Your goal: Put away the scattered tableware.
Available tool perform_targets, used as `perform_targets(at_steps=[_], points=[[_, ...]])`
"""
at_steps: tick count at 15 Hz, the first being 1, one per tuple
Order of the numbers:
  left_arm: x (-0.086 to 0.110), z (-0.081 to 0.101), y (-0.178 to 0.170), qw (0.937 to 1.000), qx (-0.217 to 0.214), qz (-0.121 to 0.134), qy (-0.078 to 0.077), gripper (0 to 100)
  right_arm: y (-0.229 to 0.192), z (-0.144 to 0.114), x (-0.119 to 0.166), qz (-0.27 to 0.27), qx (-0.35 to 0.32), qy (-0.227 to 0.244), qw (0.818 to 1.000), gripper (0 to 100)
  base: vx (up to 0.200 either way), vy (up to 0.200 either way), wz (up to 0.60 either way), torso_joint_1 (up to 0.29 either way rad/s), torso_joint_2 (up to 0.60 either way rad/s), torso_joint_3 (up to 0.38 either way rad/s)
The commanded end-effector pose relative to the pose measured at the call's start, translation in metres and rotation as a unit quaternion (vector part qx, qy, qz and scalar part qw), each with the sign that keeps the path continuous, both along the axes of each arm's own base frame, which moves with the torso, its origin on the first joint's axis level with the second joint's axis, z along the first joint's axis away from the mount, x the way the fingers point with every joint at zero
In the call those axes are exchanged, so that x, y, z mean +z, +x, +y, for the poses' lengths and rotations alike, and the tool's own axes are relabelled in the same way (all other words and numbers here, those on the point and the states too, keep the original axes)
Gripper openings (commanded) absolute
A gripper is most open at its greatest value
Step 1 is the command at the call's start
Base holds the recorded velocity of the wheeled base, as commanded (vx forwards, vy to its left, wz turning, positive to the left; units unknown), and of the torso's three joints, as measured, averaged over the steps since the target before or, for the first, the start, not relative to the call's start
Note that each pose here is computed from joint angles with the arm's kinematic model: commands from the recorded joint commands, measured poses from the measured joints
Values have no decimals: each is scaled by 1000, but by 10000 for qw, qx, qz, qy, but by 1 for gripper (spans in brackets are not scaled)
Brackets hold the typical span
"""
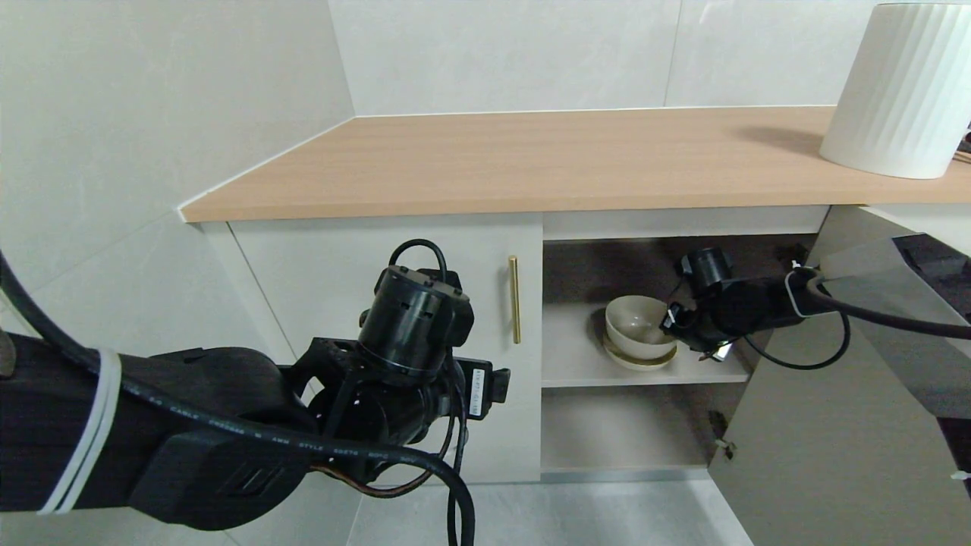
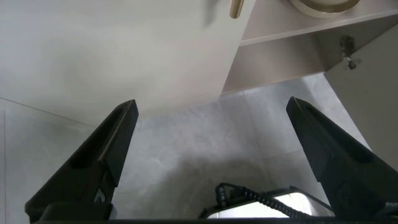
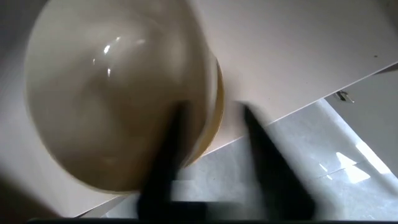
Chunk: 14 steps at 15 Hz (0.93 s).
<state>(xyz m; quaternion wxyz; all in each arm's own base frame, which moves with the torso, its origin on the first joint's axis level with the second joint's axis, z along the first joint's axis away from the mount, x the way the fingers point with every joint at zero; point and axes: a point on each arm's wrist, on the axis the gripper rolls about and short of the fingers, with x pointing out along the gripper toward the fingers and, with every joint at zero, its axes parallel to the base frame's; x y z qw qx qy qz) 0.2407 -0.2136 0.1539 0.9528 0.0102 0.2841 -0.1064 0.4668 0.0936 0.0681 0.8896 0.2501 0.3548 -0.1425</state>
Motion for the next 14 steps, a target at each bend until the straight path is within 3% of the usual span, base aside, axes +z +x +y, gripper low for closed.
perform_targets(at_steps=[1,7,9,12,14], points=[[0,0,0,10000,-1,5,-1,100,-1,2,1,7,28,-3,10000,100,0,0,0,0,0,0],[7,7,2,9998,146,-100,-62,100,-21,5,24,42,172,2,9998,100,0,0,0,0,0,0],[28,32,2,9980,479,-330,-251,100,-58,10,53,196,726,93,9971,100,0,0,0,0,0,0],[47,65,-27,9962,618,-493,-357,100,-136,16,96,122,1597,34,9871,100,0,0,0,0,0,0],[52,79,-46,9965,577,-511,-325,100,-193,15,112,43,2043,-42,9789,100,0,0,0,0,0,0]])
